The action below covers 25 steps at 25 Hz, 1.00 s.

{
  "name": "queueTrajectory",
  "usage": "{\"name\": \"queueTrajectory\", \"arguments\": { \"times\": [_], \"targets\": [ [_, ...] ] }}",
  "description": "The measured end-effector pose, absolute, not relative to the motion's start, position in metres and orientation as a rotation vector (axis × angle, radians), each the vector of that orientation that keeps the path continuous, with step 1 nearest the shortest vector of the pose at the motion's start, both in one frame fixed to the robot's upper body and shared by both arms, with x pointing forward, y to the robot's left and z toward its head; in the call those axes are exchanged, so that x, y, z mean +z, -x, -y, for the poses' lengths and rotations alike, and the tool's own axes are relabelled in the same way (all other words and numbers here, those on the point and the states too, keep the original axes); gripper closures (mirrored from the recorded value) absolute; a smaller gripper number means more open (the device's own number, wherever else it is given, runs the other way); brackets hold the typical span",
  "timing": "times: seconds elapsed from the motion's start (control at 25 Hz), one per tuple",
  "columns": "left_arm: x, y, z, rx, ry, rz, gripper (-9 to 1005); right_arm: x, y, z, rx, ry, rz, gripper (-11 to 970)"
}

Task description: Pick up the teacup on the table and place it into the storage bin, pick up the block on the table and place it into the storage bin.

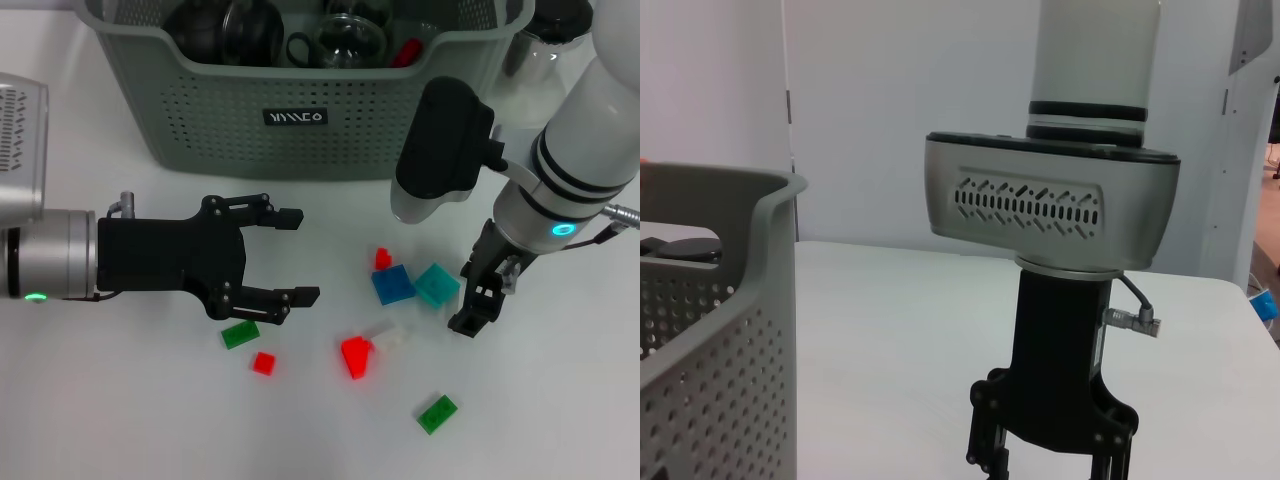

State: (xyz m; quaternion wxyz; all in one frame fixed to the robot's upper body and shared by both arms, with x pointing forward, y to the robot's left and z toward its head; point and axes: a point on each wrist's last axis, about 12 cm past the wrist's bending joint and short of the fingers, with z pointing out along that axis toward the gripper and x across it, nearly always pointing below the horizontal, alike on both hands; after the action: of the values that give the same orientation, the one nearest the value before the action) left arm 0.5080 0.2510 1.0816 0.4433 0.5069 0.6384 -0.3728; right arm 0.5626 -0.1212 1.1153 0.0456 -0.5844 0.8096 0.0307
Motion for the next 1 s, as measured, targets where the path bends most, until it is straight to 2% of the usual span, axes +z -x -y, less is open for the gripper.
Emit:
{"name": "queueTrajectory", "arguments": {
  "times": [0.16,0.6,0.72,0.88,1.0],
  "targets": [
    [1.082,-0.508,-0.251,-0.925,-1.257,-1.583,139,1.114,-0.561,0.12,0.109,1.787,-2.477,241],
    [1.081,-0.506,-0.251,-0.931,-1.253,-1.586,139,1.109,-0.559,0.121,0.129,1.772,-2.508,263],
    [1.08,-0.506,-0.252,-0.933,-1.252,-1.587,139,1.112,-0.561,0.123,0.134,1.745,-2.512,495],
    [1.08,-0.505,-0.252,-0.937,-1.251,-1.586,139,1.124,-0.559,0.124,0.145,1.733,-2.509,517],
    [1.081,-0.505,-0.252,-0.937,-1.253,-1.584,139,1.146,-0.559,0.128,0.186,1.714,-2.506,523]
  ]
}}
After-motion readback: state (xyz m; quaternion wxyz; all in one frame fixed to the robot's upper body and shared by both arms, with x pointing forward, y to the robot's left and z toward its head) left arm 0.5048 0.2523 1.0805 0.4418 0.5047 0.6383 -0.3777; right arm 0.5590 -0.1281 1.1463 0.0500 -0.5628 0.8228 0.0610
